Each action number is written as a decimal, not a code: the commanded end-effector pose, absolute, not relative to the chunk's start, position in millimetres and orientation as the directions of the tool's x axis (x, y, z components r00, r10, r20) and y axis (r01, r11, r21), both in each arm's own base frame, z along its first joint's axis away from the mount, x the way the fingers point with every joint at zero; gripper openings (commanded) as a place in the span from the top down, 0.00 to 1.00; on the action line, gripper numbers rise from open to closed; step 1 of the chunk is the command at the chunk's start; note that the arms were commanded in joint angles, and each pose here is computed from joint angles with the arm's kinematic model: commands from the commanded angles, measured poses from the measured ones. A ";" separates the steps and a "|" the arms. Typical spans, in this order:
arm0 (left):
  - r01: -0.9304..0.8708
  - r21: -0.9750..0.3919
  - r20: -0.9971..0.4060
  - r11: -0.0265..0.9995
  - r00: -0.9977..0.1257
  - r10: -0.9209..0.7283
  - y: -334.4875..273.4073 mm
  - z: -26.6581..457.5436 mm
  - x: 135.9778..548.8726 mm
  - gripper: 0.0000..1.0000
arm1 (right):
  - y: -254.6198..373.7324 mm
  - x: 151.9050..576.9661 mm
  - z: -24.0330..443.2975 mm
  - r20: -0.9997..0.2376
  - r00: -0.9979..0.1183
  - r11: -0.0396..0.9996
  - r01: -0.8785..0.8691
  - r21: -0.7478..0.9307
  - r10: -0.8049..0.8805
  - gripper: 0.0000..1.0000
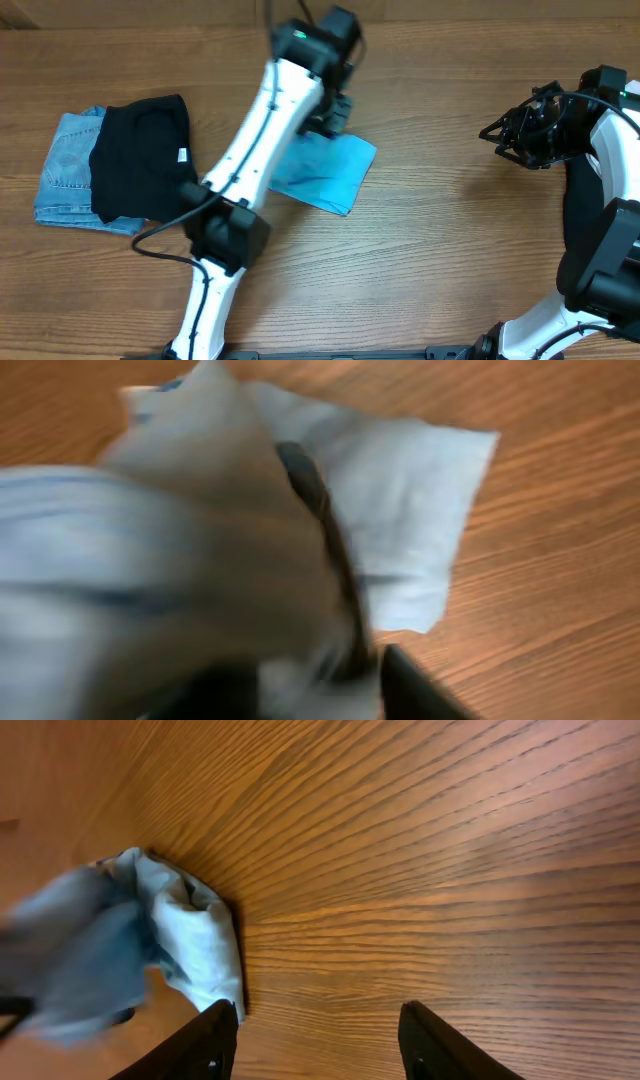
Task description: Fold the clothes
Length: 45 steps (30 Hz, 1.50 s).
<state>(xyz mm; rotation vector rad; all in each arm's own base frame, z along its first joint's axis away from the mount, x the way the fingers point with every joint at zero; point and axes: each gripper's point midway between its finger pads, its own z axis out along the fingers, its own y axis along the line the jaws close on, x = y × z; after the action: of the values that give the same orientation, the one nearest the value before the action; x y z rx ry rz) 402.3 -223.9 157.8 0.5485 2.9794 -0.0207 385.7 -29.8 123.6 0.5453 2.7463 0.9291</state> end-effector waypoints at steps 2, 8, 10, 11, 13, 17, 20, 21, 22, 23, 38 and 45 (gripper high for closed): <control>0.388 0.038 -0.118 0.921 -0.913 0.389 -248.6 141.7 400.7 0.42 | -27.1 390.0 146.9 -0.120 -0.911 0.731 0.232 0.642 0.394 0.44; 0.386 0.047 -0.182 0.921 -0.904 0.387 -250.1 166.6 406.3 0.33 | -25.9 389.1 146.7 -0.115 -0.913 0.731 0.233 0.642 0.392 0.44; 0.359 0.033 -0.179 0.933 -0.916 0.359 -237.7 170.5 411.1 0.30 | -23.9 389.0 146.6 -0.119 -0.917 0.735 0.223 0.640 0.382 0.44; 0.357 0.024 -0.168 0.934 -0.919 0.356 -234.1 169.7 411.0 0.32 | -23.4 389.0 146.6 -0.119 -0.917 0.735 0.222 0.640 0.380 0.44; 0.335 0.034 -0.105 0.942 -0.936 0.337 -213.9 158.8 409.7 0.46 | -21.5 389.0 146.3 -0.124 -0.921 0.741 0.212 0.637 0.370 0.44; 0.295 0.046 -0.038 0.954 -0.954 0.297 -193.3 126.9 415.3 0.76 | -19.5 388.9 146.2 -0.122 -0.923 0.742 0.209 0.637 0.366 0.44; 0.279 0.021 -0.015 0.960 -0.960 0.280 -193.0 90.0 423.4 0.96 | -17.1 389.1 146.2 -0.123 -0.925 0.743 0.204 0.637 0.360 0.43; 0.289 -0.012 -0.003 0.957 -0.957 0.289 -198.6 81.0 421.8 0.96 | -16.8 389.1 146.2 -0.123 -0.925 0.743 0.204 0.637 0.359 0.44; 0.309 -0.068 0.009 0.949 -0.951 0.310 -208.2 72.2 418.7 0.96 | -16.8 389.1 146.2 -0.123 -0.925 0.743 0.204 0.637 0.359 0.44; 0.333 -0.157 0.009 0.930 -0.941 0.338 -225.2 66.3 414.4 0.96 | -16.8 389.1 146.2 -0.123 -0.925 0.743 0.204 0.637 0.359 0.44; 0.559 -0.532 -0.334 0.636 -0.829 0.449 -365.8 154.3 410.6 0.86 | -14.2 386.0 146.2 -0.120 -0.932 0.745 0.191 0.639 0.341 0.44; 0.382 -0.110 -0.132 0.917 -0.921 0.368 -223.5 151.7 426.6 0.74 | 14.5 384.9 147.2 -0.154 -0.962 0.765 0.078 0.639 0.227 0.41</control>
<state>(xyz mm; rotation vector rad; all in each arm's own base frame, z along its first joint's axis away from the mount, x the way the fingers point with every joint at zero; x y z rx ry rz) 404.3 -302.0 154.0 0.7064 2.9091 -0.6546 379.2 -1.3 125.7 0.3904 2.7889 0.9833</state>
